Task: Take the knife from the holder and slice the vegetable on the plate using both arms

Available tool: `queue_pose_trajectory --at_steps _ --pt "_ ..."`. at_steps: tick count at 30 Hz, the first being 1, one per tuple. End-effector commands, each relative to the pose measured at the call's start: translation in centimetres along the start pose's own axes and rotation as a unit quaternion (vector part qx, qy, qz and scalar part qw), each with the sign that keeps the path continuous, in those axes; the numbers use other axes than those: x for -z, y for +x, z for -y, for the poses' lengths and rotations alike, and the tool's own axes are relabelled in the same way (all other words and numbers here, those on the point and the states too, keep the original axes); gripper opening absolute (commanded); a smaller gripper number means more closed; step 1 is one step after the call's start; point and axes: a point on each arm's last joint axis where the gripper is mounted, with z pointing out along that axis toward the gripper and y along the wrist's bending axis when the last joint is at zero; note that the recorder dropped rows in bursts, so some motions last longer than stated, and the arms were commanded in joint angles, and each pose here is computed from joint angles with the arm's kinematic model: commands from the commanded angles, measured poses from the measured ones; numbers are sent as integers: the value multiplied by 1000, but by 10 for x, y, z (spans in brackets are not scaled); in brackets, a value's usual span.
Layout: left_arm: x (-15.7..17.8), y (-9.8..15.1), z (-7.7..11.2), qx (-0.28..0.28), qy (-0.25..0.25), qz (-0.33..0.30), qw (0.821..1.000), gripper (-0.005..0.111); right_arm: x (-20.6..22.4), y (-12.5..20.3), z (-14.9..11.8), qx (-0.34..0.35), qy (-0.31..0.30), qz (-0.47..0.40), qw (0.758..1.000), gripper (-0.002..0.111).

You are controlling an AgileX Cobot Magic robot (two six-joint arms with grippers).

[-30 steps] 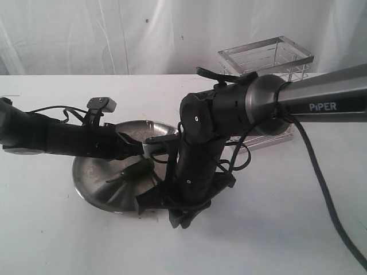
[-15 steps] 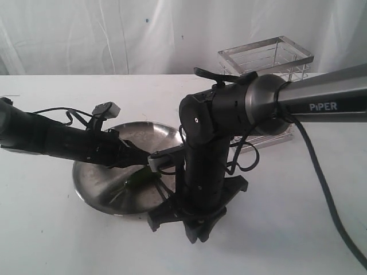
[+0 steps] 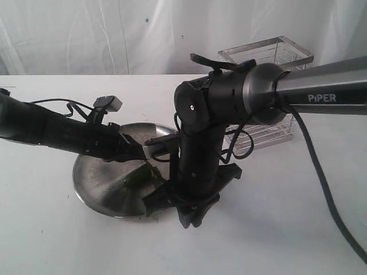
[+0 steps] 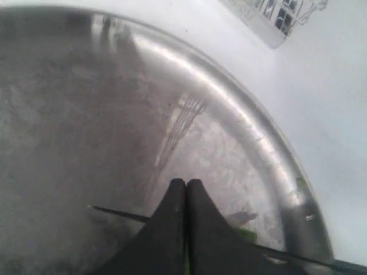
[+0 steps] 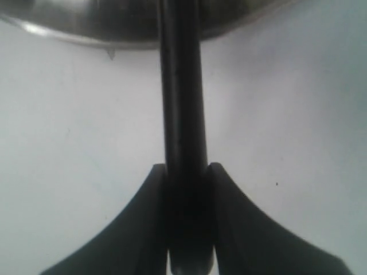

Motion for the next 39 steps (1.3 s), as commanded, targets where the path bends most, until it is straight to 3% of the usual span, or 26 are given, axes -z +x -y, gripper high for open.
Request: queue_pose_trajectory --at_steps 1,5,13,22,30,39 --pt "30 -33 22 -18 31 62 997 0 6 -5 0 1 3 16 1000 0" --pt "60 -51 35 -4 50 96 994 0 6 -4 1 2 6 11 1000 0" --pt "99 -60 72 -35 70 67 995 0 23 -3 -1 3 1 43 999 0" --pt "128 -30 90 -18 -39 90 995 0 66 11 -7 -9 -27 89 996 0" --pt "127 -14 99 2 -24 92 995 0 52 36 -11 -13 -36 56 998 0" --pt "106 -15 104 -31 0 104 994 0 21 50 -33 -12 -39 95 995 0"
